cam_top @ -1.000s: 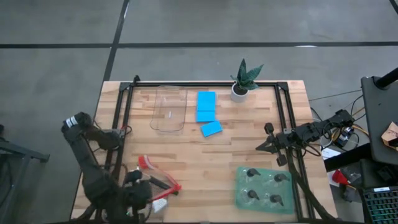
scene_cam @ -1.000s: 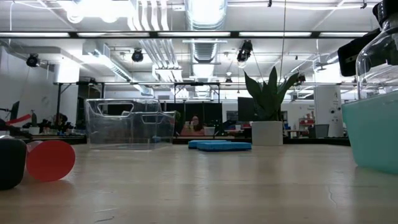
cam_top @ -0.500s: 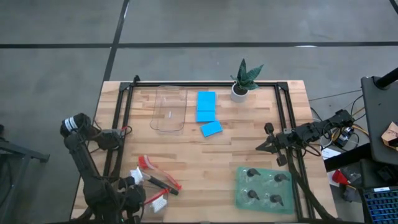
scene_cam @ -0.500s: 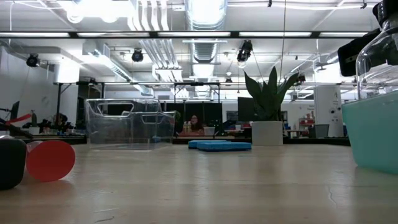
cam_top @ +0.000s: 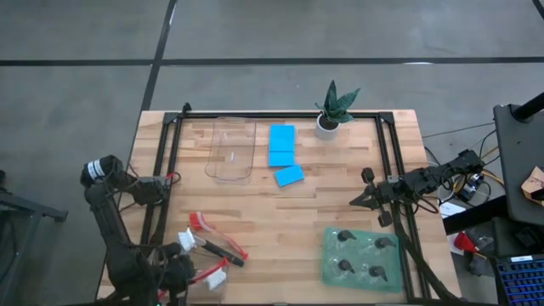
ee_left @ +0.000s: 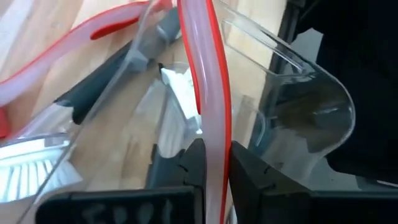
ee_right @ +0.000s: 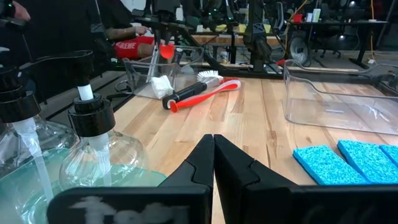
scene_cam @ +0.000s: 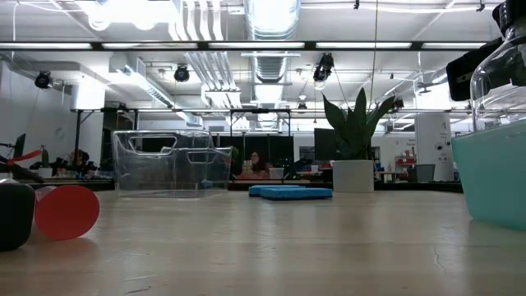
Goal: Pick & Place Kitchen Sink Supplies
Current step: Put the red dish brush into the bottom transparent bin
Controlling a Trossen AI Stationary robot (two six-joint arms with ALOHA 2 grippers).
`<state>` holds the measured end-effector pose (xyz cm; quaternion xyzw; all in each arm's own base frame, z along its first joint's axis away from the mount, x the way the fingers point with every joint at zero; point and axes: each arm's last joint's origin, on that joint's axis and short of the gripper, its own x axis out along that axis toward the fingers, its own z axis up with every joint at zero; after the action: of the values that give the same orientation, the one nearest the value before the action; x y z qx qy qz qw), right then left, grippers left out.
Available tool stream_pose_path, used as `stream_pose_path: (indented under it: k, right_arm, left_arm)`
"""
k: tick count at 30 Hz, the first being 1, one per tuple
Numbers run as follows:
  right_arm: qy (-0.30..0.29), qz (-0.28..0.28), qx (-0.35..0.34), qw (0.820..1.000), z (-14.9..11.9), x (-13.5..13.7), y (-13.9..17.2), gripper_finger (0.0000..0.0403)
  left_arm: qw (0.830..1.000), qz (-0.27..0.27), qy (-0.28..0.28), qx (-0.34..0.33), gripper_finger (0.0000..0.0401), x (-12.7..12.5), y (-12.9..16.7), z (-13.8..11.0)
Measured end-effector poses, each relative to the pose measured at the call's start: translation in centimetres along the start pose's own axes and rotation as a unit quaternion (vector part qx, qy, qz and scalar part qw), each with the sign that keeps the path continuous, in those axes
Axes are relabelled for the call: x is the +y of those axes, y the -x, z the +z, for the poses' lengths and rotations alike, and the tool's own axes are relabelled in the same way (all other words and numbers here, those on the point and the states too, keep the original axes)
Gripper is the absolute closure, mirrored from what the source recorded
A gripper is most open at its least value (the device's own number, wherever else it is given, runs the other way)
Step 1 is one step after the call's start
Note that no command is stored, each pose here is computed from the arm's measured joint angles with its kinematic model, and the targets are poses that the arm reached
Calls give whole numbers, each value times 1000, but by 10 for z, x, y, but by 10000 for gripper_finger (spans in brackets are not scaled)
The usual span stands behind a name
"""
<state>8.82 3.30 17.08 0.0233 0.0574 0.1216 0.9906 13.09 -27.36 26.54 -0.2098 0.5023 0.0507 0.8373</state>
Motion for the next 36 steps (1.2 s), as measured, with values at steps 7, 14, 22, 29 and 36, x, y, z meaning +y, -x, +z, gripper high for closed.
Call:
stream_pose_path:
  k: [7, 14, 22, 29, 36]
  right_arm:
    - [0, 0, 0, 1000, 0, 0, 0, 394]
    - [0, 0, 0, 1000, 0, 0, 0, 394]
    - [0, 0, 0, 1000, 0, 0, 0, 394]
    - [0, 0, 0, 1000, 0, 0, 0, 394]
    - [0, 0, 0, 1000, 0, 0, 0, 394]
  left_arm:
    - [998, 40, -7, 54, 365, 8, 4, -7]
    - [997, 49, -1, 55, 362, 11, 3, -12]
    - [999, 14, -30, 20, 365, 5, 0, -11]
    - [996, 20, -66, 51, 356, 15, -18, -20]
    - [998, 36, -20, 56, 355, 22, -25, -24]
